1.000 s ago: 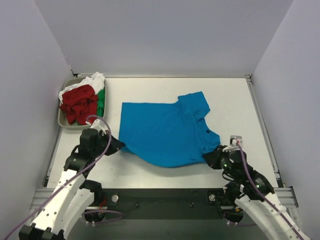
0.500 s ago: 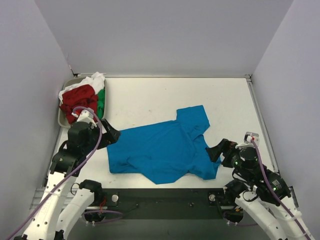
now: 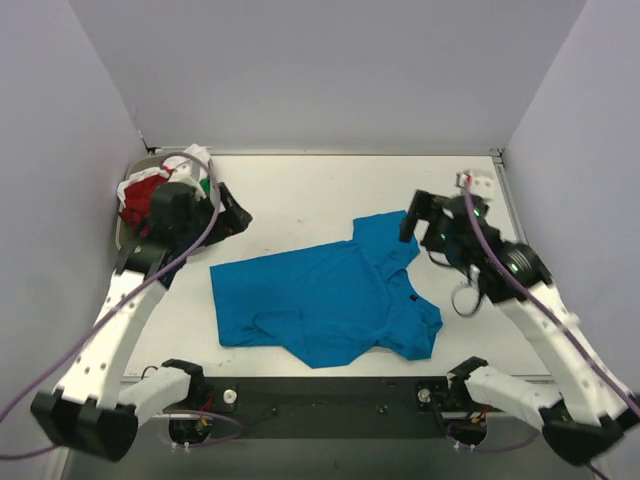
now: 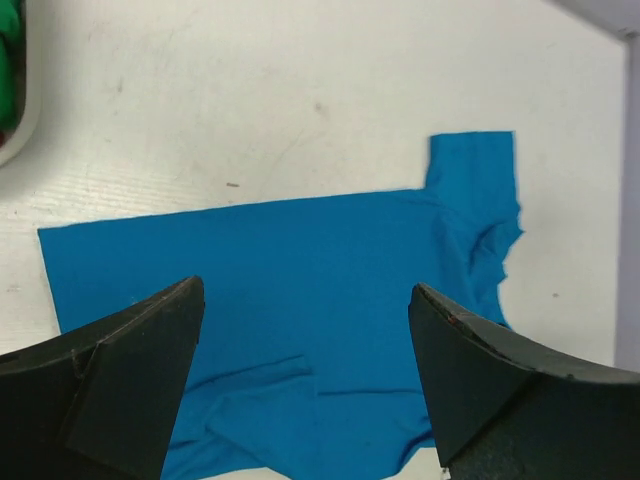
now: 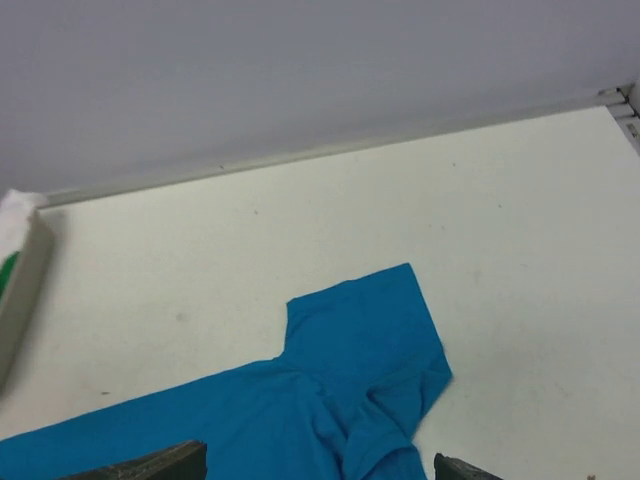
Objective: Fold and stack the t-shirts
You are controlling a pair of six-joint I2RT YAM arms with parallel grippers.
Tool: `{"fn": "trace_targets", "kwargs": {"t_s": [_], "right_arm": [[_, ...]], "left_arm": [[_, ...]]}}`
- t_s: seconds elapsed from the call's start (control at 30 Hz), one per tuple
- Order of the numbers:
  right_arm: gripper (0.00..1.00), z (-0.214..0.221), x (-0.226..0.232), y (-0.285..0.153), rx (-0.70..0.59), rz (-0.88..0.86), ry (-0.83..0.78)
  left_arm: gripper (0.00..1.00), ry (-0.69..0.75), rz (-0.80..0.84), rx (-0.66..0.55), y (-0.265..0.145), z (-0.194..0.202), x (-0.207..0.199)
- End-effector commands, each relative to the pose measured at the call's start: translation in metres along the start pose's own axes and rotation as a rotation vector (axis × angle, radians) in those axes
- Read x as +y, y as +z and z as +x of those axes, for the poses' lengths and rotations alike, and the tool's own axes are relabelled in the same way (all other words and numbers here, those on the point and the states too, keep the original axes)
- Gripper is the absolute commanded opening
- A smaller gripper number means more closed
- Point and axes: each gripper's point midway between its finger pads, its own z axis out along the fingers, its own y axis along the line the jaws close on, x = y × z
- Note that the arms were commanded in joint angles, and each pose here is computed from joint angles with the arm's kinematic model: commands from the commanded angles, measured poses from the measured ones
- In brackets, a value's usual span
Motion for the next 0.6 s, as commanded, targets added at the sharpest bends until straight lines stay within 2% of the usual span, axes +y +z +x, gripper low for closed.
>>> {"fn": "trace_targets", "kwargs": {"t_s": [0.0,0.07,0.13,0.27,0.43,0.57], "right_arm": [[0.92,-0.009,0.003,0.07,0.101,0.092,0.014],[0.91,-0.006,-0.012,0.11,0.175,0.132,0.079],[0.91,-0.018,-0.018,0.129,0.18,0.164,0.092],[0.9,0.003,-0.028,0.182,0.31,0.201,0.113],[0.9,0.033,-0.037,0.212,0.429,0.223,0.116],[0.89,0.067,-0.029,0.22,0.535,0.19,0.112]], "left_arm": [[0.93,-0.013,-0.114,0.111,0.059,0.012,0.018],[0.93,-0.008,-0.176,0.117,0.073,0.002,0.025],[0.93,-0.009,-0.255,0.215,0.097,0.02,0.042],[0.93,-0.029,-0.331,0.317,0.126,0.04,0.06],[0.93,-0.085,-0.4,0.453,0.141,0.083,0.079],[0.93,-0.066,-0.434,0.546,0.133,0.114,0.081]]}}
